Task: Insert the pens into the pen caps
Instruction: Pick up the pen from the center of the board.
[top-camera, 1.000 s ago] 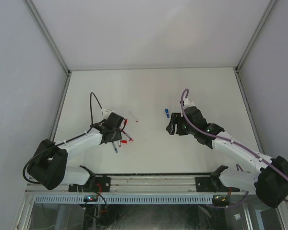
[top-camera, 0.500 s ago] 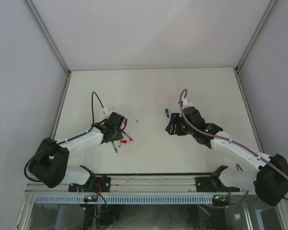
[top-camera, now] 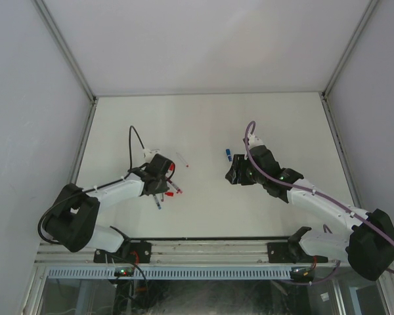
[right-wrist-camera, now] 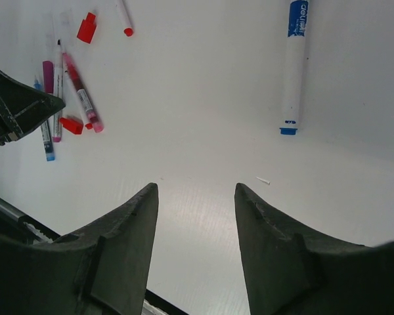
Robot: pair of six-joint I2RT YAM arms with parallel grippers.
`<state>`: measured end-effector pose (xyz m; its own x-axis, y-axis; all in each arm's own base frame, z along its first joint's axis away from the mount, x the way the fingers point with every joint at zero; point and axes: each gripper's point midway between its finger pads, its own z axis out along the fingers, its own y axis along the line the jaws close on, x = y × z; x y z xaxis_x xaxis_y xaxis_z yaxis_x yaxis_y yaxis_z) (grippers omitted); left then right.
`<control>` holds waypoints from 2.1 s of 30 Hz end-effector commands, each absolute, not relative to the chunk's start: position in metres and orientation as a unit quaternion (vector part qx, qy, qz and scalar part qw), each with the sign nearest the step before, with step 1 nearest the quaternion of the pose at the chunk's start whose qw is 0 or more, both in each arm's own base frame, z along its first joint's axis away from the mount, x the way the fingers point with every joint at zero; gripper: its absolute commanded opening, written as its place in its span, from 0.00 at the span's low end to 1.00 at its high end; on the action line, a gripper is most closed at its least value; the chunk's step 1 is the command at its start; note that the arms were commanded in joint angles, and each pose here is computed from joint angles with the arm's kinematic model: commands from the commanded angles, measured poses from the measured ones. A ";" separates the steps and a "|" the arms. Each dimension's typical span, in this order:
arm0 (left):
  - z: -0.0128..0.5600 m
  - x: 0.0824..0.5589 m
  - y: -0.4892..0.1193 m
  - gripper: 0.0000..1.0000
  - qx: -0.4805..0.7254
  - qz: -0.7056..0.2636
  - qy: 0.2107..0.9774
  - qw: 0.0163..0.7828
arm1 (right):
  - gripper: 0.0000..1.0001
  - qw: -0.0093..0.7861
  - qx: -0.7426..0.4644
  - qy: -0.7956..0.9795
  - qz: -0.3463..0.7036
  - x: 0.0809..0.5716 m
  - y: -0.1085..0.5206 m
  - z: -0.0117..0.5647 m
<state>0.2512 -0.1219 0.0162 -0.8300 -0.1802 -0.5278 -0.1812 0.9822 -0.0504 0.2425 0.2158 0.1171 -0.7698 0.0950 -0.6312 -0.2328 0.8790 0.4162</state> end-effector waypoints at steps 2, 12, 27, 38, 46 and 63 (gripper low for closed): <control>0.035 0.270 -0.132 0.25 -0.096 -0.017 0.946 0.309 | 0.50 0.352 -0.035 0.896 0.268 0.247 0.226 0.129; 0.028 0.270 -0.136 0.19 -0.091 -0.020 0.949 0.302 | 0.49 0.353 -0.034 0.900 0.254 0.246 0.219 0.127; 0.044 0.272 -0.133 0.06 -0.075 -0.020 0.943 0.322 | 0.48 0.351 -0.032 0.899 0.259 0.244 0.219 0.129; 0.093 0.271 -0.142 0.00 -0.042 -0.044 0.923 0.379 | 0.47 0.361 -0.033 0.892 0.269 0.243 0.220 0.139; 0.142 0.251 -0.195 0.00 0.038 -0.186 0.870 0.455 | 0.47 0.368 -0.012 0.843 0.393 0.245 0.271 0.179; 0.183 0.208 -0.243 0.00 0.131 -0.328 0.799 0.487 | 0.45 0.371 0.043 0.762 0.528 0.238 0.357 0.226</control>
